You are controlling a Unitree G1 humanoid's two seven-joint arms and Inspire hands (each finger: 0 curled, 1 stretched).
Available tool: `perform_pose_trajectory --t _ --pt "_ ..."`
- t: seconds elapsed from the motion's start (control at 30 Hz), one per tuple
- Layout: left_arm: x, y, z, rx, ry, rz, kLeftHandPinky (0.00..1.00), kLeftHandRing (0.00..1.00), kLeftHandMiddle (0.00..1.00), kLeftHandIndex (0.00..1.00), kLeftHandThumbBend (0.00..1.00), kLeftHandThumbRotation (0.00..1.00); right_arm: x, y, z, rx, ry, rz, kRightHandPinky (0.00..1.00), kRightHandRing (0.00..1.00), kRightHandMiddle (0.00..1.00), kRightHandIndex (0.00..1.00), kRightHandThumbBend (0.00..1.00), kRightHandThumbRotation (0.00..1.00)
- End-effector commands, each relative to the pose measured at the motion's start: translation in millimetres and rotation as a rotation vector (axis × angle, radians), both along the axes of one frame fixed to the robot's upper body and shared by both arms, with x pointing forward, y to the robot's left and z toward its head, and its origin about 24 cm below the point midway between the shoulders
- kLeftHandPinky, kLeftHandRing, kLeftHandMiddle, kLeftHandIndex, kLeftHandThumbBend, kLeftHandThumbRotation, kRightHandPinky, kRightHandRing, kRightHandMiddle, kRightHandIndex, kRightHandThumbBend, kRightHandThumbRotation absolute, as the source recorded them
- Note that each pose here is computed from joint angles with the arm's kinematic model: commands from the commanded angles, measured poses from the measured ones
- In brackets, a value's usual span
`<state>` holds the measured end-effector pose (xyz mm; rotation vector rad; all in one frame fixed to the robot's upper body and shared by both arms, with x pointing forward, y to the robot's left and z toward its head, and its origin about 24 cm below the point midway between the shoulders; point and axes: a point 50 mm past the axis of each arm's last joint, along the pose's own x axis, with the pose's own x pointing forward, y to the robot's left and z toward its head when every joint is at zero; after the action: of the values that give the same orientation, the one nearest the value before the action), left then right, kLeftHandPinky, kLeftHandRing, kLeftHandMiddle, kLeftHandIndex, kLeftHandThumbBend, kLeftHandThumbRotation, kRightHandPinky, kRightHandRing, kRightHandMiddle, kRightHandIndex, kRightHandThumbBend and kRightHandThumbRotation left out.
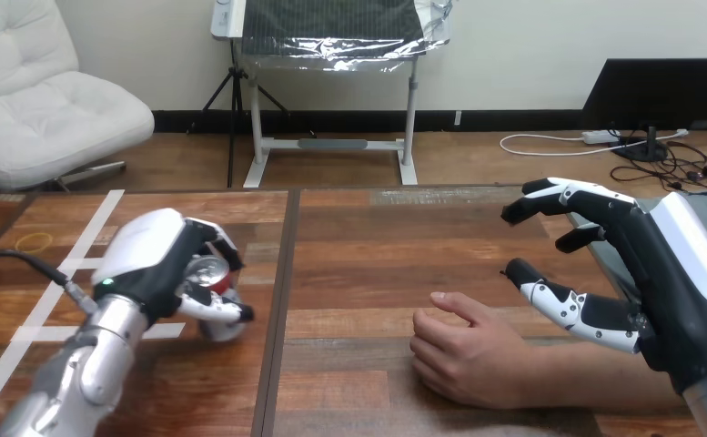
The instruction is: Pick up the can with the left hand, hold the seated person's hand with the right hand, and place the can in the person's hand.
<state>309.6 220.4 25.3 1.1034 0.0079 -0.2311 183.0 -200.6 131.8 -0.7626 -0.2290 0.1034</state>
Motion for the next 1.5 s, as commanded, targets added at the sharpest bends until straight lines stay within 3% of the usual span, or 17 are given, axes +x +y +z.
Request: perform_pose_trajectory --t 0.0,0.17,0.7,1.17,1.47 --pt "12.9 -40.6 77.8 -0.138 -0.311 -0.155 0.34 0.41 0.49 0.51 0.66 0.00 4.9 2.4 24.1 -0.028 -0.102 0.023 0.63 0.81 0.83 0.67 0.51 0.00" --pt "10.2 -49.4 85.3 -0.160 -0.329 -0.186 0.35 0.42 0.49 0.51 0.65 0.00 5.3 1.3 25.3 -0.039 -0.096 0.029 0.64 0.81 0.83 0.67 0.53 0.00" --pt "4.3 -73.9 103.8 -0.206 -0.372 -0.263 0.34 0.40 0.47 0.50 0.64 0.00 10.5 -10.3 33.1 -0.158 -0.015 0.033 0.67 0.84 0.87 0.74 0.79 0.00" --pt "4.4 -92.2 106.4 -0.263 -0.361 -0.285 0.33 0.39 0.46 0.49 0.65 0.00 28.5 -36.4 35.3 -0.419 0.160 0.035 0.66 0.82 0.88 0.79 0.88 0.00" --pt "3.0 -100.5 104.5 -0.285 -0.347 -0.288 0.33 0.39 0.46 0.48 0.64 0.00 39.5 -49.0 33.8 -0.518 0.254 0.026 0.68 0.83 0.88 0.82 0.89 0.00"
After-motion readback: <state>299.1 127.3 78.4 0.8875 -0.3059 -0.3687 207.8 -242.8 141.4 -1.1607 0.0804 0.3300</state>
